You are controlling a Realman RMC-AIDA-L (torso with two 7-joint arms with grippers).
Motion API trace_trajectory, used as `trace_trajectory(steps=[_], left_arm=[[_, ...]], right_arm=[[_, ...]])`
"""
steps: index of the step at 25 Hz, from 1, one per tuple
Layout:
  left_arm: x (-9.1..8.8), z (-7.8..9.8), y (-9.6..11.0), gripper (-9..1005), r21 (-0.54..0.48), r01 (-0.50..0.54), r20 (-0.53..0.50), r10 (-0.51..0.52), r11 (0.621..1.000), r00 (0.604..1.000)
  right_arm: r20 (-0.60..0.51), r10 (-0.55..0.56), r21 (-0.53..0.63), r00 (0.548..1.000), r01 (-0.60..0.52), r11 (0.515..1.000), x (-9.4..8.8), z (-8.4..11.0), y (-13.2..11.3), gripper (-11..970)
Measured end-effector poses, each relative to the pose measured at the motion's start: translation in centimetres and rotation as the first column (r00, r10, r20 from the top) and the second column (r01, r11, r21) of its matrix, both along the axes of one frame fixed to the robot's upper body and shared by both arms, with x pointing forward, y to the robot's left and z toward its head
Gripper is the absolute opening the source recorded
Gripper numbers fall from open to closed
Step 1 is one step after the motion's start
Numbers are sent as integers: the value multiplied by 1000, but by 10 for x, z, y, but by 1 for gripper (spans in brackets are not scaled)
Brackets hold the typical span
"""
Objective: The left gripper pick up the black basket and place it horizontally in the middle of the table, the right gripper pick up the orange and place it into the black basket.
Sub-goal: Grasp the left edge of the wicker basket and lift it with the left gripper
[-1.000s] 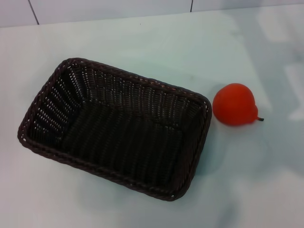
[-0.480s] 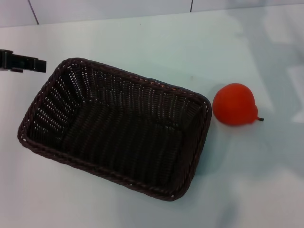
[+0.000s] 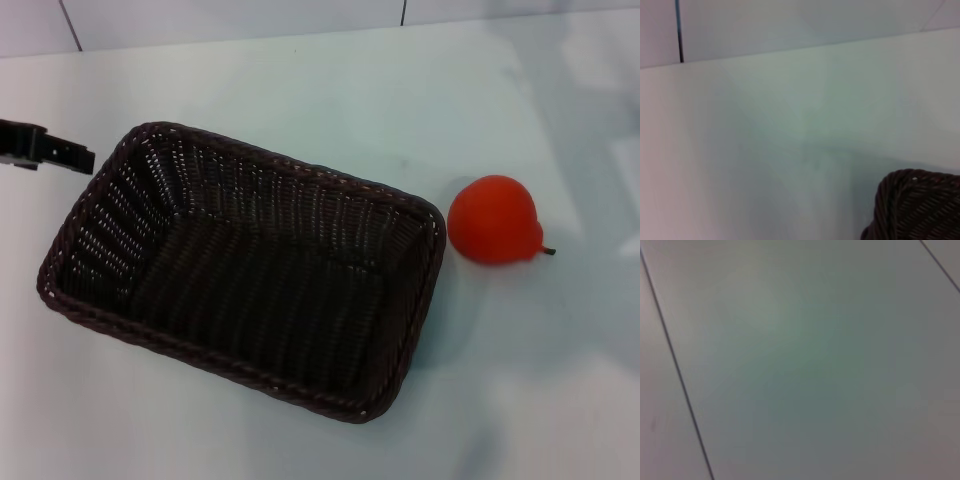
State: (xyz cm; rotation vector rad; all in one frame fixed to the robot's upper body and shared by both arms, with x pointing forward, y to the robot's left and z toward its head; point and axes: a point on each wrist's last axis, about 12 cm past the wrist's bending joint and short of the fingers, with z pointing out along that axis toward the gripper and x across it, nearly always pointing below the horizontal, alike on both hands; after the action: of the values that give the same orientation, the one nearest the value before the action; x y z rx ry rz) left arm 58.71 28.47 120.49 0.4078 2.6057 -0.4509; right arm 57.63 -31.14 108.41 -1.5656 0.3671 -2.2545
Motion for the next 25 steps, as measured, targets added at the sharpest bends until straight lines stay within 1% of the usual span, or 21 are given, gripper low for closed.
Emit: trace_trajectory(steps=[5, 9, 15, 20, 25], left_arm=[[2, -2, -9, 725, 0, 23, -17, -23, 1000, 1000], [2, -8, -14, 726, 1, 42, -47, -42, 999, 998], [2, -24, -20, 725, 36, 71, -110, -67, 997, 992], [1, -33, -24, 725, 42, 85, -144, -78, 996, 987], [1, -39, -22, 667, 43, 88, -165, -79, 995, 983]], right_arm=[[-15, -10, 0, 1000, 10, 1000, 3, 0, -2, 946], [-31, -13, 0, 999, 13, 1000, 5, -1, -2, 946], [-49, -22, -5, 999, 21, 1000, 8, -1, -4, 945], [-57, -25, -6, 998, 24, 1000, 9, -2, -5, 945], [-62, -25, -5, 998, 25, 1000, 9, -2, -5, 945]])
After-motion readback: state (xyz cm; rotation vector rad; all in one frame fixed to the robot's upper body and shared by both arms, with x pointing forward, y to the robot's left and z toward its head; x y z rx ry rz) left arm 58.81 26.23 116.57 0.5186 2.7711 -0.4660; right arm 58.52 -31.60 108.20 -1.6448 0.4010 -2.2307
